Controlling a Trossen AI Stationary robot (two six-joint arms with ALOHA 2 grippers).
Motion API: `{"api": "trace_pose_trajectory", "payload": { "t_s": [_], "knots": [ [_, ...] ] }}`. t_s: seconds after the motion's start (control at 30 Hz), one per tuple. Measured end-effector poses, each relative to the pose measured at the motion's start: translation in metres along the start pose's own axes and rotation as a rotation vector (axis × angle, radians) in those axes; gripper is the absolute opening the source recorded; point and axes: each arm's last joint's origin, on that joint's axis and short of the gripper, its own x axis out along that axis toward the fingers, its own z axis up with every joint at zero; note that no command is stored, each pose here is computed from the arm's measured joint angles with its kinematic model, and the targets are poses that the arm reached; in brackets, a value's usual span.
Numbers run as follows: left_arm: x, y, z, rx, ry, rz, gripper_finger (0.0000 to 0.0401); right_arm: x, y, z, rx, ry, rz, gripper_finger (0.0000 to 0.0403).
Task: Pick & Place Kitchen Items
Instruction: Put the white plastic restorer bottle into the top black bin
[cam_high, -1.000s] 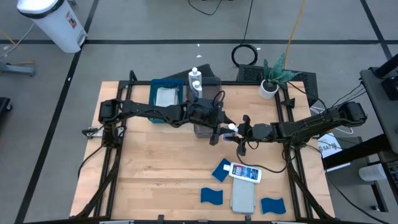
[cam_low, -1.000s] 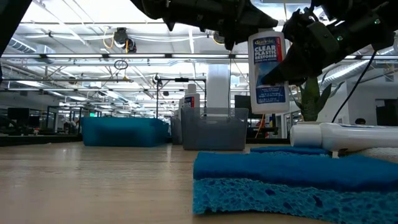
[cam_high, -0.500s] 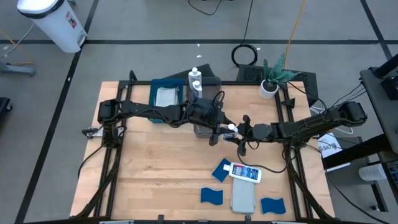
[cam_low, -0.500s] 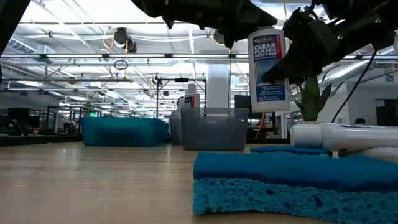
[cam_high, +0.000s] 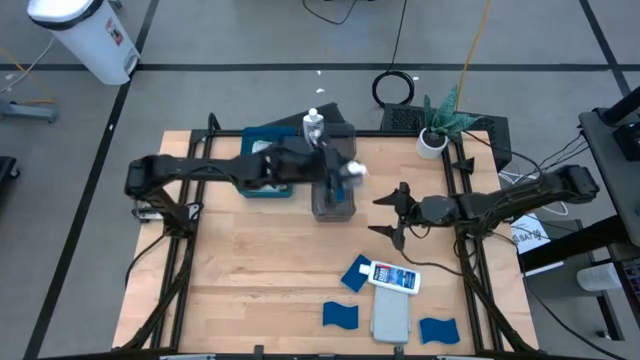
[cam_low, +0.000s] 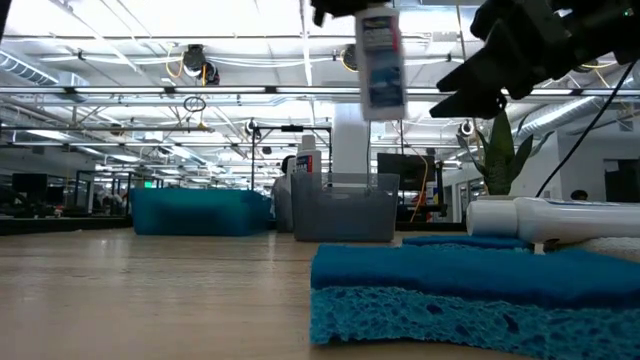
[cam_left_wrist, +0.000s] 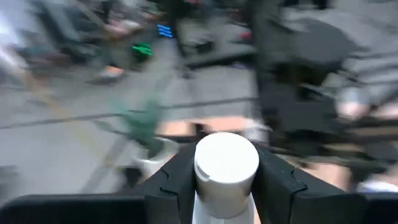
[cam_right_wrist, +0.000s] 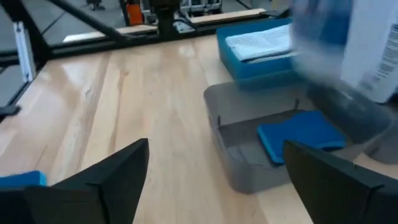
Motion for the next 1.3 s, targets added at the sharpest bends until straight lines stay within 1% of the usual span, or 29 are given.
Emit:
{"api": "trace_pose_trajectory", "payload": {
  "t_s": [0.07,0.13,0.23,0.37,0.6,0.73,0.83,1.0,1.17,1.3],
  "knots": [
    [-0.01,0.012,0.009,0.017,-0.013,0.097,0.0121,-0.003,-0.001,0.002,0.01,-0.014,-0.003,0.0344],
    [-0.016,0.024,0.012,0.009,-0.016,0.16,0.012,-0.004,-0.001,0.003,0.012,-0.021,0.001,0.0341],
    [-0.023,0.045,0.014,-0.028,-0.027,0.208,0.0124,-0.005,-0.001,0.003,0.012,-0.02,0.002,0.0339],
    [-0.025,0.074,0.007,-0.098,-0.027,0.262,0.0125,-0.004,-0.001,0.002,0.009,-0.01,-0.002,0.0339],
    [-0.002,0.112,-0.032,-0.173,0.045,0.287,0.0121,-0.004,-0.001,0.001,0.005,-0.004,-0.007,0.0338],
    [0.012,0.126,-0.052,-0.176,0.056,0.323,0.0126,-0.004,-0.002,0.001,0.004,-0.003,-0.008,0.0338],
    [0.023,0.135,-0.068,-0.178,0.063,0.341,0.0127,-0.004,-0.002,0.001,0.003,-0.003,-0.014,0.0338],
    [0.035,0.146,-0.087,-0.19,0.051,0.365,0.0129,-0.004,-0.003,0.001,0.002,-0.003,-0.032,0.0338],
    [0.046,0.154,-0.113,-0.223,0.106,0.38,0.013,-0.004,-0.003,0.0,-0.001,-0.002,-0.032,0.0338],
    [0.051,0.16,-0.128,-0.249,0.127,0.393,0.013,-0.004,-0.003,-0.003,-0.004,0.003,-0.034,0.0338]
  ]
}}
